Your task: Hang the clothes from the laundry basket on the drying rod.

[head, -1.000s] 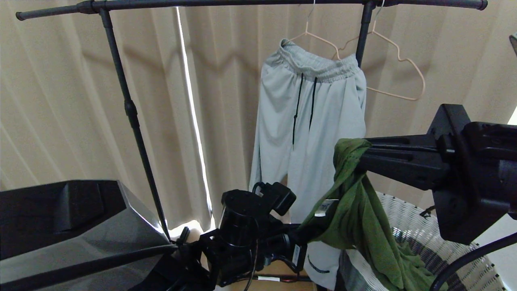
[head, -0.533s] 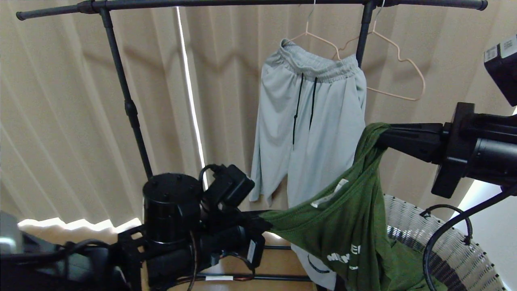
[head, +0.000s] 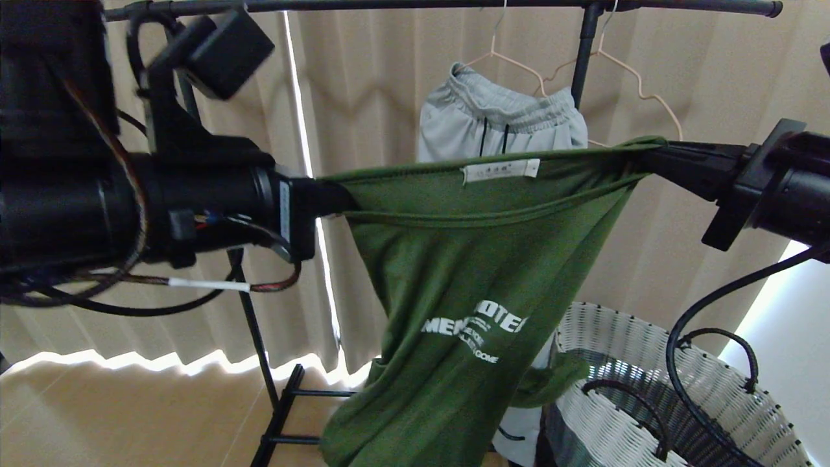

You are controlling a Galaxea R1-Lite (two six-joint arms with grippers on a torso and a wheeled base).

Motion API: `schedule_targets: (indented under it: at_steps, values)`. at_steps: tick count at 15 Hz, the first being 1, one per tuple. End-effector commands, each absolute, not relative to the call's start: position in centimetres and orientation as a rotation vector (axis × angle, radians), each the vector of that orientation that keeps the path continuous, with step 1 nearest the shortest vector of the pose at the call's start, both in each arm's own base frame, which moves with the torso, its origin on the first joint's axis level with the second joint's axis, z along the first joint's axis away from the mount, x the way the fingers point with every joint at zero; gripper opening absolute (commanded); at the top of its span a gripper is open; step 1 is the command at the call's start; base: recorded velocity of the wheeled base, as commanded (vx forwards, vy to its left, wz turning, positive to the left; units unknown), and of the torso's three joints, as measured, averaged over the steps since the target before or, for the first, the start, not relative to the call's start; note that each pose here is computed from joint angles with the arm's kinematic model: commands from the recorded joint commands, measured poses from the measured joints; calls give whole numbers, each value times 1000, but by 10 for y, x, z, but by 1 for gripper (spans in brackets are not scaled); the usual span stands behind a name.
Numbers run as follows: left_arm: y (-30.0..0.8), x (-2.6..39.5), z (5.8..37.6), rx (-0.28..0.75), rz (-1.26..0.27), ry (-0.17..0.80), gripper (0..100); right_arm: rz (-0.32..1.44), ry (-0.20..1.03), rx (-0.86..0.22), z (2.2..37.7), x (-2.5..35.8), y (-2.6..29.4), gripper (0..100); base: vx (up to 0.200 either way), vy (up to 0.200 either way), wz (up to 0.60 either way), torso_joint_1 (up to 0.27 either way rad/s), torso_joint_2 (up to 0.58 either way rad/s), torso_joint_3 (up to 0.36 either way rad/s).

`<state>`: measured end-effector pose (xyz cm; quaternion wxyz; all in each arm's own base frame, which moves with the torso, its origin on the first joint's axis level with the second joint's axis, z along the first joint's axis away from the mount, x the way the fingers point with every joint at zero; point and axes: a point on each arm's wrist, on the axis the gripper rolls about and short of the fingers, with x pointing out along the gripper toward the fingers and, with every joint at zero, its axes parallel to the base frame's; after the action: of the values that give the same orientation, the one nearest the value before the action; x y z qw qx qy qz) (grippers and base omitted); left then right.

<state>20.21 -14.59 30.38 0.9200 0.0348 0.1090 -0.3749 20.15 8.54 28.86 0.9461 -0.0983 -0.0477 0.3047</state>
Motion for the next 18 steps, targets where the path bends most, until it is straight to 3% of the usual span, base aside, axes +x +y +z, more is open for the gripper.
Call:
schedule_targets:
  at_steps: [1,3,9,14,18]
  values:
    - [-132,186,348,61,-692,142,0,617,-98,-200,284,216,90,0,0,0,0,0,0,0]
    - [-134,187,346,105,-617,142,0,615,-111,-199,286,224,93,0,0,0,0,0,0,0]
    - [-144,179,336,130,-667,160,0,607,-134,-198,291,220,91,0,0,0,0,0,0,0]
    - [-166,208,328,100,-648,87,0,595,-157,-198,309,182,75,0,0,0,0,0,0,0]
    - [-177,231,315,109,-629,115,0,656,-120,-198,312,146,63,0,0,0,0,0,0,0]
